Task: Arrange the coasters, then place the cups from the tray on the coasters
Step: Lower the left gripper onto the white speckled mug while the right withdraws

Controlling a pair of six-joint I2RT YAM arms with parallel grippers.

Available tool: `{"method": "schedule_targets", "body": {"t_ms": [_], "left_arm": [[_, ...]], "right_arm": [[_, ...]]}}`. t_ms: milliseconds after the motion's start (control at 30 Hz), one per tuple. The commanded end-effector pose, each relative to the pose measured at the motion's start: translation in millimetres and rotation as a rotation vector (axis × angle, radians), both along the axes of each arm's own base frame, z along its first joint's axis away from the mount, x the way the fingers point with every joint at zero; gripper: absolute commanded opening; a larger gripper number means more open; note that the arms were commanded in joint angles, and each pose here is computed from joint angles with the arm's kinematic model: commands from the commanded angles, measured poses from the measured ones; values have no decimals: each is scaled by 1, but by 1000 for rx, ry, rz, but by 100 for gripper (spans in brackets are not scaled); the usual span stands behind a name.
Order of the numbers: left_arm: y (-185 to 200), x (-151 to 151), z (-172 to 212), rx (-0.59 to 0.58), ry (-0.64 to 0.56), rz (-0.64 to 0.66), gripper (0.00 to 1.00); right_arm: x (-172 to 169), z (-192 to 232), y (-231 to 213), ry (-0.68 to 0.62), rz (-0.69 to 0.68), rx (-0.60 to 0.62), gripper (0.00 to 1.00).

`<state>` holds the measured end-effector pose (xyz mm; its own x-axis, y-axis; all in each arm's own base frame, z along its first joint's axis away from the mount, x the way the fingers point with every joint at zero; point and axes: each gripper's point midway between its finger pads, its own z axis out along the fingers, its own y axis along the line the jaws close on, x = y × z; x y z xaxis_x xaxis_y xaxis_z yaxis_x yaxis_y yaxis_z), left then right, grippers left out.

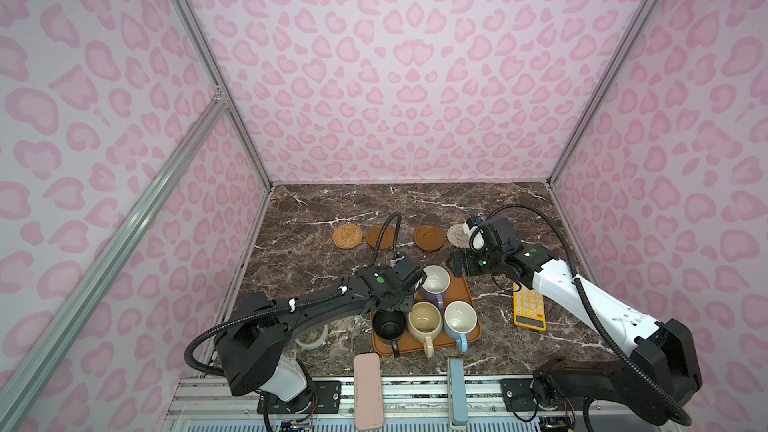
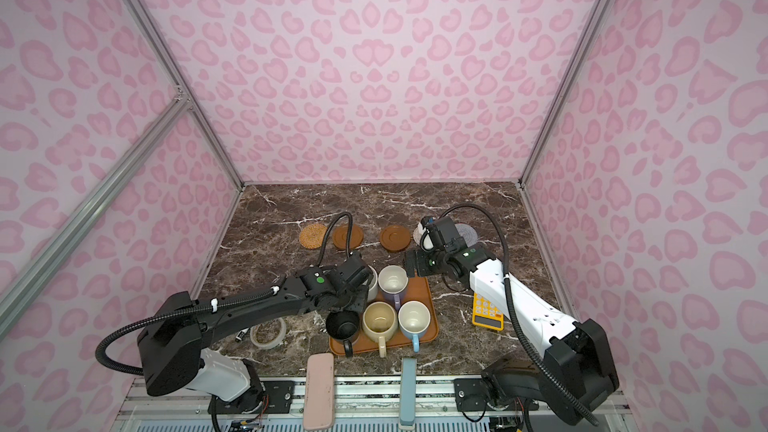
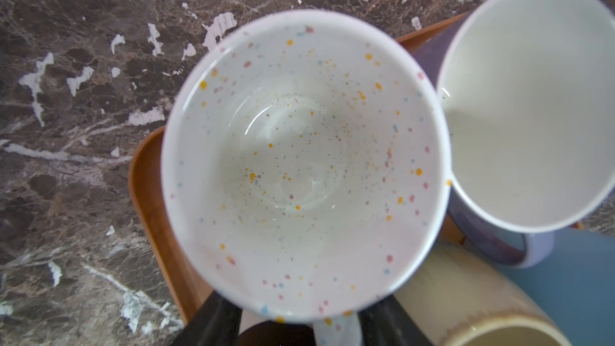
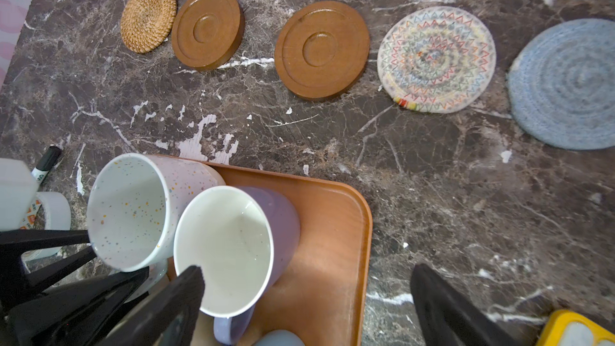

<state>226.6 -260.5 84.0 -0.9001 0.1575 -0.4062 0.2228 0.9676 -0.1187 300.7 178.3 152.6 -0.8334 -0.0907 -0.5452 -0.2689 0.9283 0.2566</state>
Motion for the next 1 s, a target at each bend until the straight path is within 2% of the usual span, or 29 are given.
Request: {"method": "schedule_targets", "body": {"t_ms": [0, 367, 467, 667, 800, 967], "left_arm": [[-1, 6, -1, 11, -12, 24, 53], [-9, 11, -5, 11, -9, 19, 38], [-9, 11, -4, 12, -12, 17, 27], [-8, 13, -2, 13, -22, 20, 19], [-7, 12, 3, -2, -31, 16, 3], [-3, 13, 12, -3, -56, 19, 3]], "right_arm": [[3, 0, 0, -20, 3, 5, 99], [3, 0, -2, -27, -7, 6, 99], [3, 0, -4, -30, -10, 3, 99], [3, -2, -2, -25, -10, 13, 99], [4, 1, 0, -29, -7, 21, 99], [4, 3, 0, -36, -8, 29, 99]]}}
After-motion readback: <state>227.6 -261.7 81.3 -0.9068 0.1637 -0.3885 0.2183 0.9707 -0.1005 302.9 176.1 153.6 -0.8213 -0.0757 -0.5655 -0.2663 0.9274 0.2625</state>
